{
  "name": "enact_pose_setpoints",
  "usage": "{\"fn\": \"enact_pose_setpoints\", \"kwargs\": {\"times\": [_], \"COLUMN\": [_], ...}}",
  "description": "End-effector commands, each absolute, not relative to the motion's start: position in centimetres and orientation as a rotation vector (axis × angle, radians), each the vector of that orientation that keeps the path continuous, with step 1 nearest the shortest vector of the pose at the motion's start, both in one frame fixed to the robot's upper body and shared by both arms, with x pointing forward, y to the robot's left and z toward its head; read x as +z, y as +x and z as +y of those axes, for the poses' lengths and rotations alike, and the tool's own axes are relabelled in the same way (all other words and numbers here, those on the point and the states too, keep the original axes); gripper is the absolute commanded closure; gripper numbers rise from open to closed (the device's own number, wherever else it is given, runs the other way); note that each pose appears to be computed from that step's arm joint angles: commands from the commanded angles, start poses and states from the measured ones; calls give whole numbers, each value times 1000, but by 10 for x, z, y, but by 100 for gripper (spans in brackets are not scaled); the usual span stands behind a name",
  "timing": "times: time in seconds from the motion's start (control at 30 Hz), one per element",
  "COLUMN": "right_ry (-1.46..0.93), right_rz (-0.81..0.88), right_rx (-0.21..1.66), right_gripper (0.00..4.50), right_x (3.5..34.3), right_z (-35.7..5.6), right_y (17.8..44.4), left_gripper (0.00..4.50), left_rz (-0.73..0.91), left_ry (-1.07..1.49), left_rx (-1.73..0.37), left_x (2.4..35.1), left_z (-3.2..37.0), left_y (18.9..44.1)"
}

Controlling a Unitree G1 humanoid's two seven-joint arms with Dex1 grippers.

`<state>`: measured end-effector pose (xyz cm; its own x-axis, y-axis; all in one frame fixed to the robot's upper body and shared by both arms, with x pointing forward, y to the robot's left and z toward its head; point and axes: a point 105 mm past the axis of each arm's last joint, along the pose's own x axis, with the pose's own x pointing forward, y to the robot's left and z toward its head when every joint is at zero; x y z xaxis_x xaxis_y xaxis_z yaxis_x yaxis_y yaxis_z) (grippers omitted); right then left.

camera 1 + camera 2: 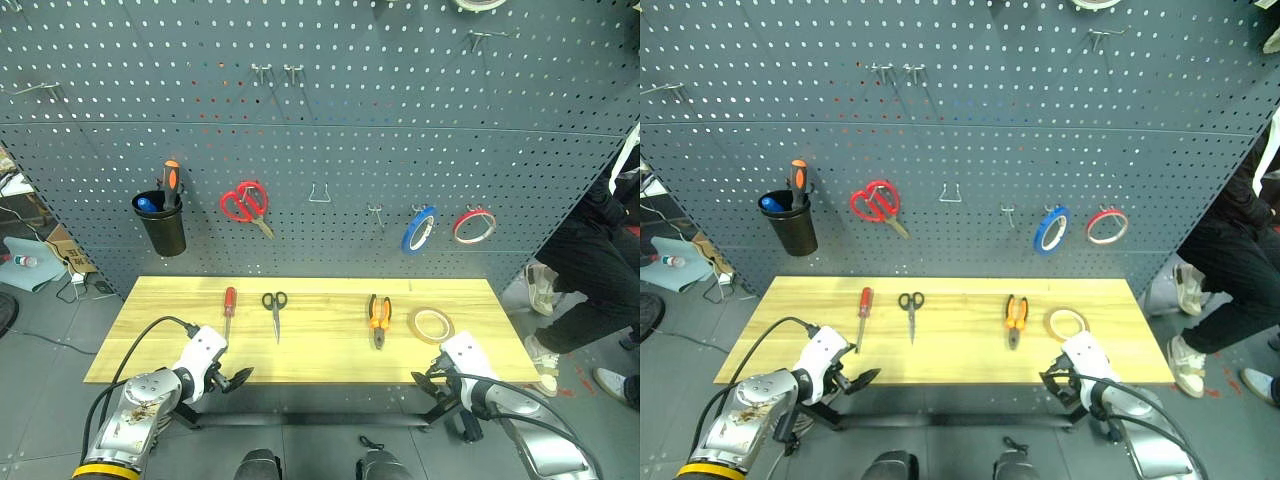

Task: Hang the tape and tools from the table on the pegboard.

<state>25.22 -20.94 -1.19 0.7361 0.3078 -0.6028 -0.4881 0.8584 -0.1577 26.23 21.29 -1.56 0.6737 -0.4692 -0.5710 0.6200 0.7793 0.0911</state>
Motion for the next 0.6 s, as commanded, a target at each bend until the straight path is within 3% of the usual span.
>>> {"fn": "enact_pose_setpoints", "kwargs": {"times": [0.03, 0.17, 0.43, 0.6], "right_ry": [-351, -394, -479, -521], "right_rz": [557, 562, 568, 587], "right_rx": [445, 445, 493, 493], "right_gripper": [0, 0, 0, 0], "right_x": [1, 8, 37, 49], "right_z": [-212, -219, -234, -248], "right_y": [255, 255, 276, 296], "left_gripper": [7, 7, 7, 7], "left_rz": [522, 480, 233, 111], "left_ry": [273, 225, 114, 93], "left_rx": [-641, -681, -960, -1094], "left_x": [-6, 8, 80, 120], "left_z": [211, 205, 143, 113], "left_y": [263, 257, 249, 257]}}
